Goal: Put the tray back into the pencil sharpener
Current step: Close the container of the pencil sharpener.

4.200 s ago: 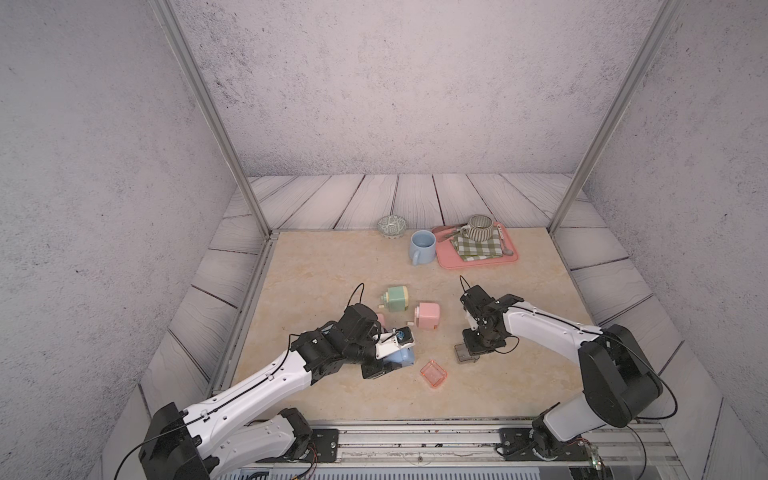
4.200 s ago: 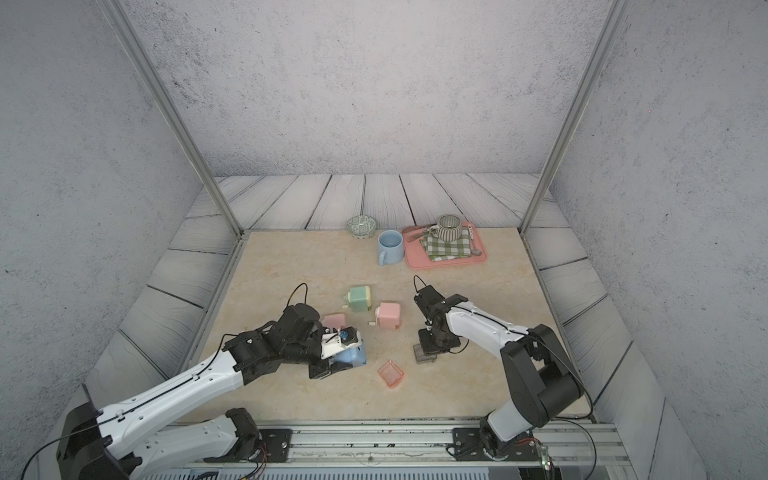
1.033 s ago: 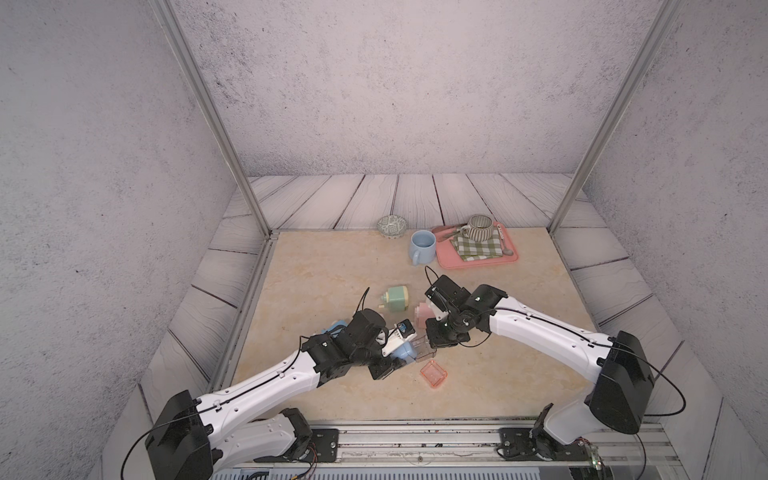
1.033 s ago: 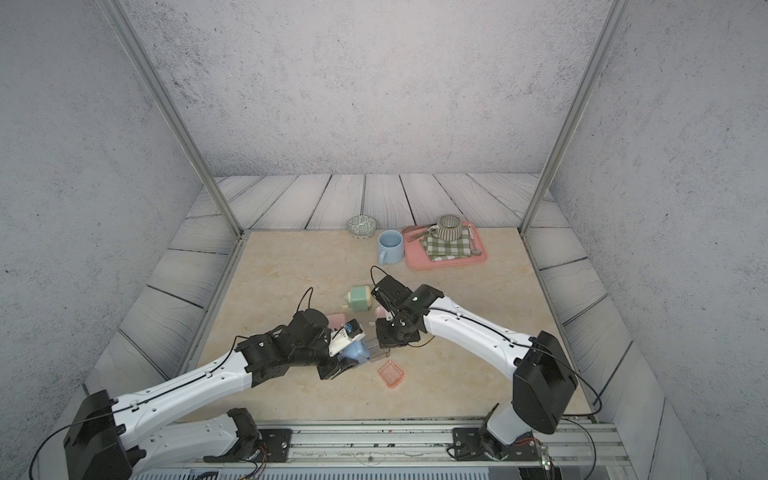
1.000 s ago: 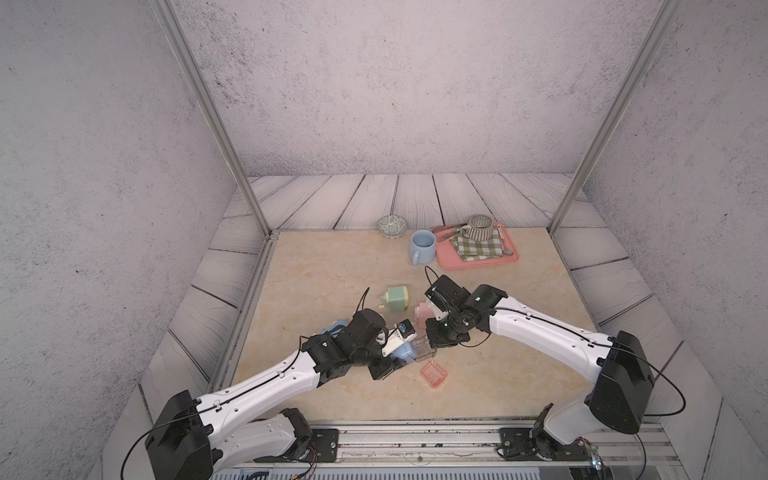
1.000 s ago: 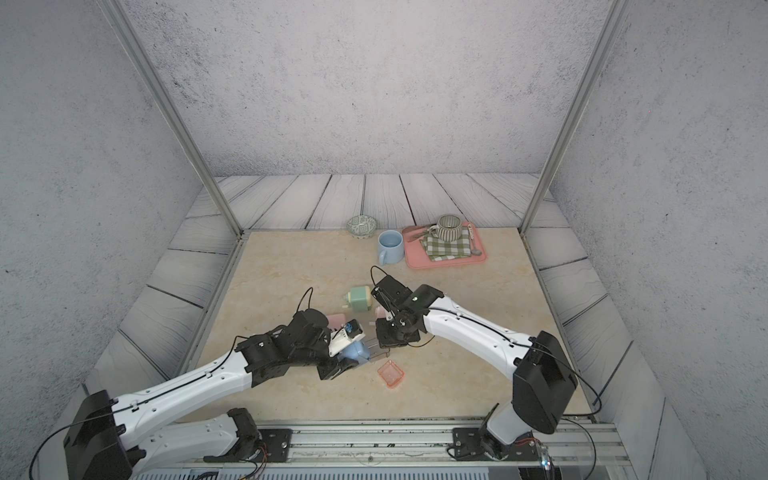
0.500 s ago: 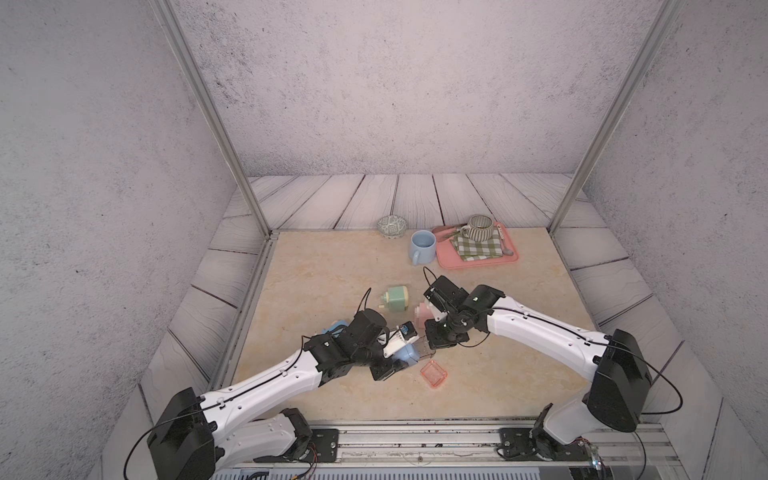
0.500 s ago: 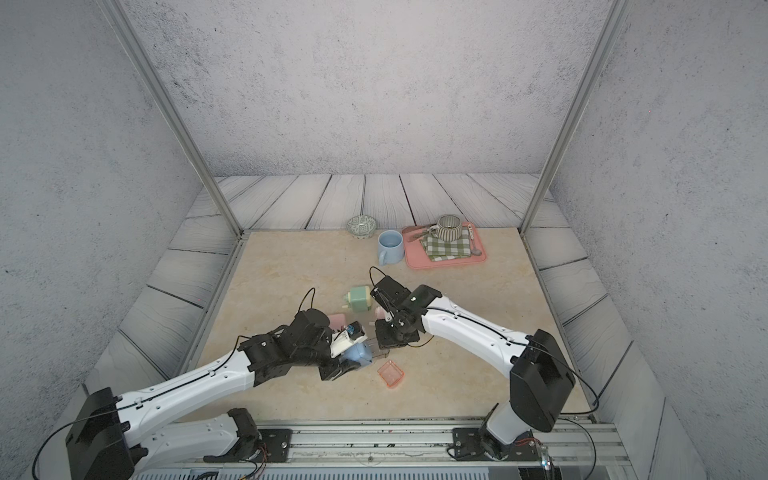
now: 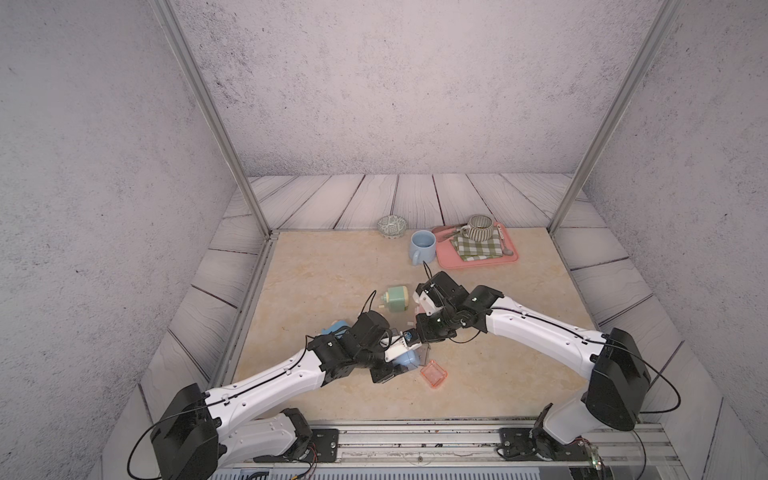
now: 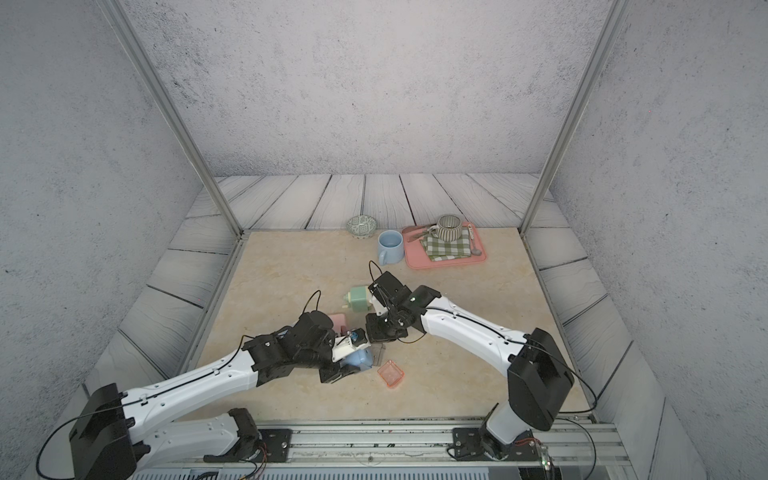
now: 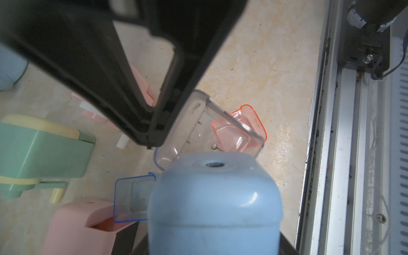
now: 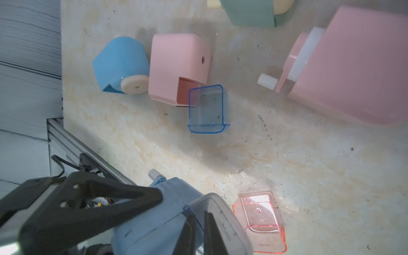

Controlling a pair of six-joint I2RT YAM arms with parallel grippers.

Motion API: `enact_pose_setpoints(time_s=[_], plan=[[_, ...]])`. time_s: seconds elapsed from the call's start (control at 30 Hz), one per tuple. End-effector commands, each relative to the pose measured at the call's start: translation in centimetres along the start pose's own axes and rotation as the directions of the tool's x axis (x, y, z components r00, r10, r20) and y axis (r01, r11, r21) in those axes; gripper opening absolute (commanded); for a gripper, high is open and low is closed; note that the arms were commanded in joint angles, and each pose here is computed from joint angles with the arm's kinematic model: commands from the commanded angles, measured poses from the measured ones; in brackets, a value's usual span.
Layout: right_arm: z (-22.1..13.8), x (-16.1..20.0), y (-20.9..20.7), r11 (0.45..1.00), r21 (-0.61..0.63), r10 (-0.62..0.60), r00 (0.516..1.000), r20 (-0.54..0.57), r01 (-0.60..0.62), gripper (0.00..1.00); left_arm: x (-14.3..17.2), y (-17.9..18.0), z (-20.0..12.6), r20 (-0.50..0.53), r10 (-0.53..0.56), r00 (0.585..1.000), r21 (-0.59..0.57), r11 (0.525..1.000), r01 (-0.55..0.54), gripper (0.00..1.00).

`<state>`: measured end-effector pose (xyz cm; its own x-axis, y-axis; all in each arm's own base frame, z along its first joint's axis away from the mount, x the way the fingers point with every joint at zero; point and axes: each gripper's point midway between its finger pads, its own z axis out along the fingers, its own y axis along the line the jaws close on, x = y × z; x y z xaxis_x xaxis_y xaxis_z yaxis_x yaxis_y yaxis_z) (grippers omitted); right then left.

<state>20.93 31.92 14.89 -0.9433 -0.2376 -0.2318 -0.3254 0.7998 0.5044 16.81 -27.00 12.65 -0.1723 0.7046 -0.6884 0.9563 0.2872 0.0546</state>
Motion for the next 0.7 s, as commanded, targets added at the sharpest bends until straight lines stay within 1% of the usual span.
enact_pose_setpoints(time_s=[0.0, 0.1, 0.2, 0.27, 0.37, 0.53, 0.67], plan=[[0.3, 1.7, 1.8, 0.995, -0.098, 0.004, 0.999, -0.045, -0.008, 0.12, -4.9, 1.9, -1.3, 0.194, -0.004, 0.981, -0.091, 0.996, 0.022, 0.20], [0.3, 2.0, 1.2, 0.996, -0.084, 0.016, 0.999, -0.044, -0.019, 0.12, -4.4, 1.9, -1.3, 0.190, -0.010, 0.982, -0.097, 0.995, 0.029, 0.20], [0.2, 2.0, 0.7, 0.997, -0.076, 0.026, 0.999, -0.038, -0.029, 0.12, -3.2, 1.9, -0.9, 0.154, -0.025, 0.988, -0.099, 0.994, 0.041, 0.20], [0.1, 1.9, 0.7, 0.996, -0.082, 0.032, 0.999, -0.031, -0.034, 0.12, -2.5, 1.7, -0.8, 0.132, -0.033, 0.991, -0.097, 0.994, 0.046, 0.20], [-0.2, 1.7, 1.0, 0.995, -0.097, 0.036, 0.999, -0.022, -0.038, 0.13, -2.1, 1.7, -0.6, 0.127, -0.034, 0.991, -0.095, 0.994, 0.047, 0.20], [-1.9, 1.2, 1.6, 0.992, -0.126, 0.026, 1.000, 0.006, -0.025, 0.21, -1.0, 1.2, 0.0, 0.102, -0.016, 0.995, -0.077, 0.997, 0.024, 0.20], [-3.4, 1.4, 1.3, 0.991, -0.130, 0.014, 1.000, 0.023, -0.011, 0.28, -0.2, 0.6, 0.4, 0.072, 0.008, 0.997, -0.045, 0.999, -0.004, 0.20]])
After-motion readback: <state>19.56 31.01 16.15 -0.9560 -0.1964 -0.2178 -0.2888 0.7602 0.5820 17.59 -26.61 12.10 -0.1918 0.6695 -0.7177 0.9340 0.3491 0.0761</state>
